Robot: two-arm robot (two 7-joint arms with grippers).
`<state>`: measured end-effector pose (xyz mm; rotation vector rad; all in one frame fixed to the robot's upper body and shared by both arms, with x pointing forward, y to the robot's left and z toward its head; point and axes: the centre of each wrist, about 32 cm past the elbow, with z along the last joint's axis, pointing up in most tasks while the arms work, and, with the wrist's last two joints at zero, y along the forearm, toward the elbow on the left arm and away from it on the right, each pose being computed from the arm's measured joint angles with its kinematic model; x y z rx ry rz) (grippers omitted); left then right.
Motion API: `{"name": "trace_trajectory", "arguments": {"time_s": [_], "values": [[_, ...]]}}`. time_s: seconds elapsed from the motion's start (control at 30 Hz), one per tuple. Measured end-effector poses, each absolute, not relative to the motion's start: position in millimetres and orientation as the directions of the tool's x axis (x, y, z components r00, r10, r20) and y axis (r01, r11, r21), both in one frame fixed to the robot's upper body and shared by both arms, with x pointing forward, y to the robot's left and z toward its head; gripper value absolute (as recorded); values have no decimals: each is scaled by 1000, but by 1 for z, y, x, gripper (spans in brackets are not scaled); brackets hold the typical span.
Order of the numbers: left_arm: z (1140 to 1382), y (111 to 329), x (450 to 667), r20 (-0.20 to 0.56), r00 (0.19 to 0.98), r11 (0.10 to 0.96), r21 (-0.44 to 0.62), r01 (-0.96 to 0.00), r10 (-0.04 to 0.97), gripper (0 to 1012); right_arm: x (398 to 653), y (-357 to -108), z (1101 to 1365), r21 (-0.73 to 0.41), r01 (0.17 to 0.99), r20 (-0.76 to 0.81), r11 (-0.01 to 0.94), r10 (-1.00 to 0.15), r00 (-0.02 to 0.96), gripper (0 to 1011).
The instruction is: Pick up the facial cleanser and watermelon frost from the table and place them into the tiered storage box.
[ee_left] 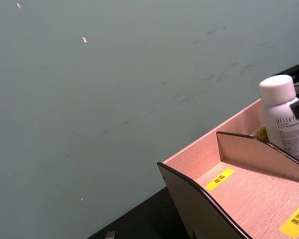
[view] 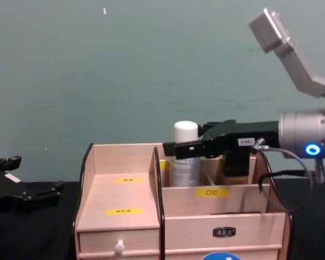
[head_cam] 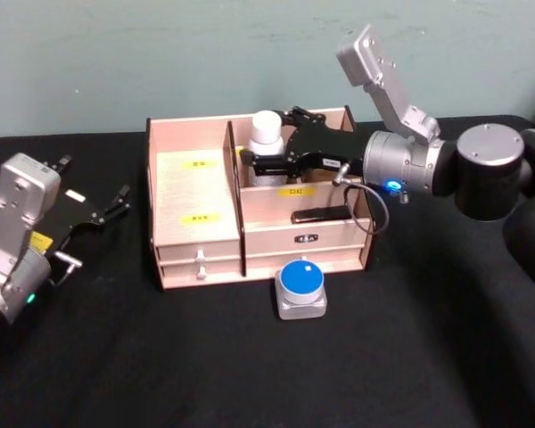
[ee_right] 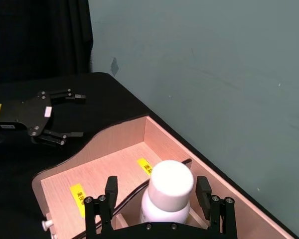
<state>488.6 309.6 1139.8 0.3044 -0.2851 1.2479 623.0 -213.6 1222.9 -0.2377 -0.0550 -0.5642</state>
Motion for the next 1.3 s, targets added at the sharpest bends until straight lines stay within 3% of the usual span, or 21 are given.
{"name": "trace_trajectory", "arguments": {"time_s": [0.6,0.97,1.3], "values": [[1140,310,489,374,292,287,70,-955,880,1010,561,-228,1258,-233,562,121,794,-550,826,1000],[1140,310,489,374,292,287,70,-955,880,1010,517,-240,1256,-297,553,88,778,-554,828,1000],[1140,310,489,374,292,287,70,-955,880,1010,487,-235,1231,-391,521,17,759,-560,829,1000]]}}
